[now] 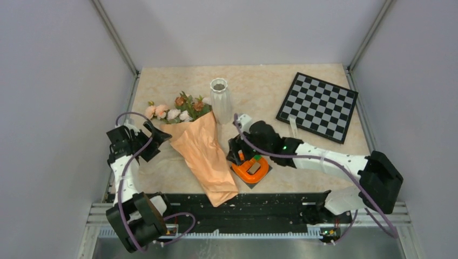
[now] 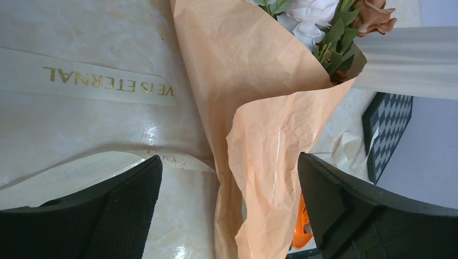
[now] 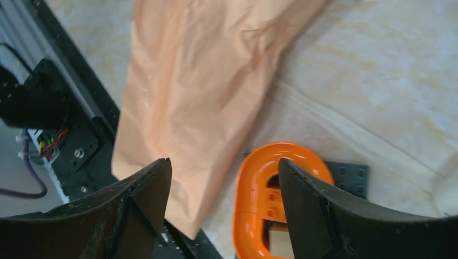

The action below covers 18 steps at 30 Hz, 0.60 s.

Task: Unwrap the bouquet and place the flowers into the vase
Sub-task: Unfold the wrapping paper at the center of the board.

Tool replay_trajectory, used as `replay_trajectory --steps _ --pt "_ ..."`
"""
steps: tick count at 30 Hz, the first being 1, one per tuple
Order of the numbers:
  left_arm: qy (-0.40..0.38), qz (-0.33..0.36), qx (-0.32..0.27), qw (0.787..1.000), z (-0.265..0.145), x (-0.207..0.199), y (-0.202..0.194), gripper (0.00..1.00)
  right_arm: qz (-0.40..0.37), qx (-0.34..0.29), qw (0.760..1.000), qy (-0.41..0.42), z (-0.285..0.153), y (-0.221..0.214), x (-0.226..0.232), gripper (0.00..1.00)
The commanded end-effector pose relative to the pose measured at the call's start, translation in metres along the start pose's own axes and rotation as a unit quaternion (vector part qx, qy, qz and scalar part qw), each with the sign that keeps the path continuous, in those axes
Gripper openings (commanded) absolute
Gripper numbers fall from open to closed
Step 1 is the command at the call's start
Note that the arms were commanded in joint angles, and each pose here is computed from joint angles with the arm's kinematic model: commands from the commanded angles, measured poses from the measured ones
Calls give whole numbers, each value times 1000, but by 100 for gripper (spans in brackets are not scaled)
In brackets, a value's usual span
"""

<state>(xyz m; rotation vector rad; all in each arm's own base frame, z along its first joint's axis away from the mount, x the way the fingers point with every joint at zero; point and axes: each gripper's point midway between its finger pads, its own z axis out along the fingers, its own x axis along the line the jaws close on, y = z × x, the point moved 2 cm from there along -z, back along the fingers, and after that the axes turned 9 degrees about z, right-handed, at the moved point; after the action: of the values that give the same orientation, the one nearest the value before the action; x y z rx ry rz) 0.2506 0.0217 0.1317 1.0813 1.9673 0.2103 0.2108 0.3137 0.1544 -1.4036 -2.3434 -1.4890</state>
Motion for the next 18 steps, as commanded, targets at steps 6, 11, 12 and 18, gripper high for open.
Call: replay_trajectory --steps 6,11,12,18 --pt "-32 -22 1 999 6 -8 5 99 -115 -13 993 -33 44 -20 87 73" --pt "-24 -14 -14 1000 2 -7 8 99 -195 7 975 -106 61 -47 113 72" --pt "-20 -14 -14 1000 2 -6 8 99 -209 11 971 -118 64 -53 115 72" --pt "-12 -14 -13 1000 2 -5 9 99 -253 10 954 -159 78 -69 125 72"
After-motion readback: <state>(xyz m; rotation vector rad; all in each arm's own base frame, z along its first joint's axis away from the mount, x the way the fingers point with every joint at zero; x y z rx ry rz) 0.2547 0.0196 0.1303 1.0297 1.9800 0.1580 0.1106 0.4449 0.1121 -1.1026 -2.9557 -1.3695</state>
